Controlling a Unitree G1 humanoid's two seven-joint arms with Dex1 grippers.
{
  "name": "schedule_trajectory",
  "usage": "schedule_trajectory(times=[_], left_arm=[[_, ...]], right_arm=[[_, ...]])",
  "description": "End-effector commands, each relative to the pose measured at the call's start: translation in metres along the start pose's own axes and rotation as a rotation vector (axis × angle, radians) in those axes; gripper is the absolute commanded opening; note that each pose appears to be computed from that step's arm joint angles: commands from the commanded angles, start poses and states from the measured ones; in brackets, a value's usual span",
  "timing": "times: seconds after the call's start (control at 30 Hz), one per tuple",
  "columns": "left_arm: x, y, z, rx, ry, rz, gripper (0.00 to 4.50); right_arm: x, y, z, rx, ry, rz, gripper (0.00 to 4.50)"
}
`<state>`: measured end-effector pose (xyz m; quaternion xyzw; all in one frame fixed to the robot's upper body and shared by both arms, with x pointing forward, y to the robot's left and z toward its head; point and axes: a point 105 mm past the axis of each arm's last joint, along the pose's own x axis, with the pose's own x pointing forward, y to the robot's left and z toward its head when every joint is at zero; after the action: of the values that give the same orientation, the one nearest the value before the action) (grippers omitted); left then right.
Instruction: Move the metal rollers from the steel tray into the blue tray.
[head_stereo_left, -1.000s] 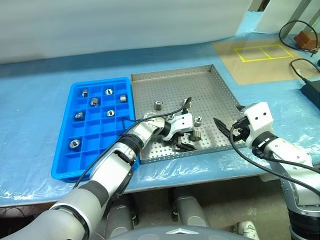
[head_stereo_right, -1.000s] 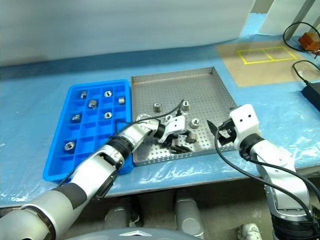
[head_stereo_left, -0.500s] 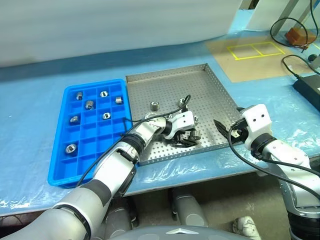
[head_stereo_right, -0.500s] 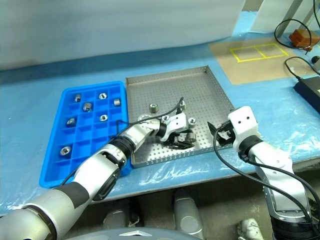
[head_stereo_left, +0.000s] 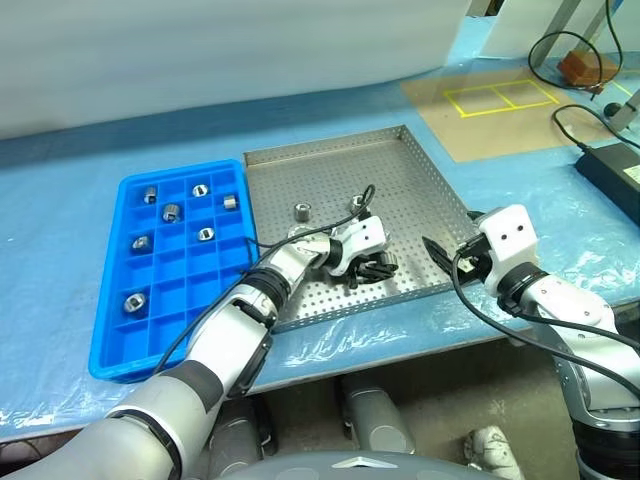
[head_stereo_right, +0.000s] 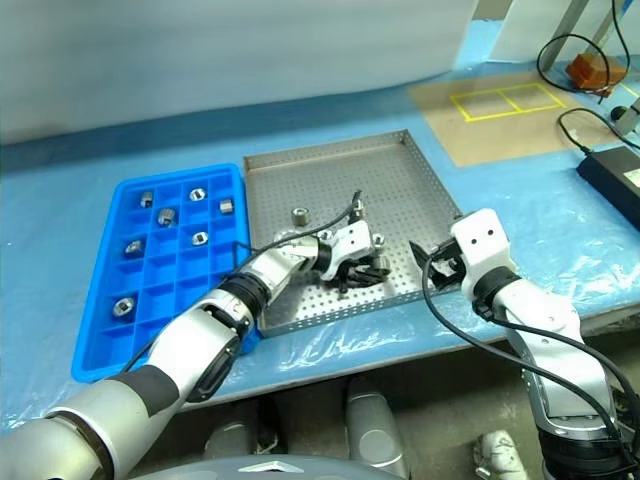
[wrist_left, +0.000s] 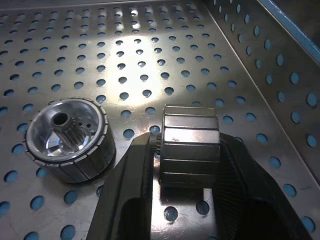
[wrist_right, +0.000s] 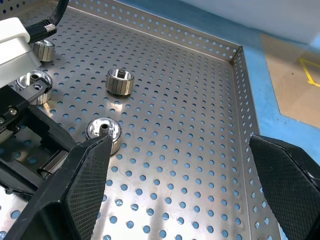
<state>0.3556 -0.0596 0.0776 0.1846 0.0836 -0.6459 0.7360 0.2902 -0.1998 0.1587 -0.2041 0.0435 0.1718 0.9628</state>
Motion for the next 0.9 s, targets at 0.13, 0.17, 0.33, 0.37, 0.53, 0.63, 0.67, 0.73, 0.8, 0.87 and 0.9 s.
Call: schedule_trajectory(times=[0.13,0.17,0.33,0.37,0.53,0.63,0.67,0.73,0.8,0.87,0.9], left_arm=[[-0.056,0.035,0.037,0.113,-0.104,0.078,1.32],[-0.068,0.037,0.035,0.149,-0.087,0.087,1.32],[-0.136,0.034,0.042,0.196,-0.117,0.146,1.32],[-0.147,0.036,0.044,0.181,-0.129,0.186,1.32],[-0.193,0.038,0.06,0.158,-0.174,0.354,1.32],[-0.21,0.026,0.06,0.169,-0.157,0.392,1.32],[-0.216,0.022,0.056,0.166,-0.137,0.408,1.32],[-0.231,0.015,0.041,0.131,-0.086,0.478,1.32],[-0.24,0.01,0.029,0.103,-0.048,0.519,1.32],[-0.246,0.003,0.019,0.075,-0.022,0.551,1.32],[-0.252,0.0,0.012,0.059,0.0,0.593,1.32]], right_arm=[[0.003,-0.011,0.02,-0.081,-0.059,0.047,4.5],[0.005,-0.009,0.025,-0.1,-0.072,0.074,4.5],[0.016,0.019,0.045,-0.086,-0.135,0.29,4.5],[0.018,0.027,0.046,-0.082,-0.137,0.339,4.5],[0.041,0.052,0.055,-0.078,-0.179,0.461,4.5],[0.052,0.069,0.064,-0.076,-0.216,0.558,4.5],[0.054,0.077,0.066,-0.078,-0.228,0.604,4.5],[0.062,0.096,0.069,-0.079,-0.245,0.706,4.5],[0.067,0.109,0.07,-0.077,-0.253,0.77,4.5],[0.072,0.118,0.069,-0.095,-0.258,0.805,4.5],[0.075,0.124,0.073,-0.095,-0.273,0.836,4.5]])
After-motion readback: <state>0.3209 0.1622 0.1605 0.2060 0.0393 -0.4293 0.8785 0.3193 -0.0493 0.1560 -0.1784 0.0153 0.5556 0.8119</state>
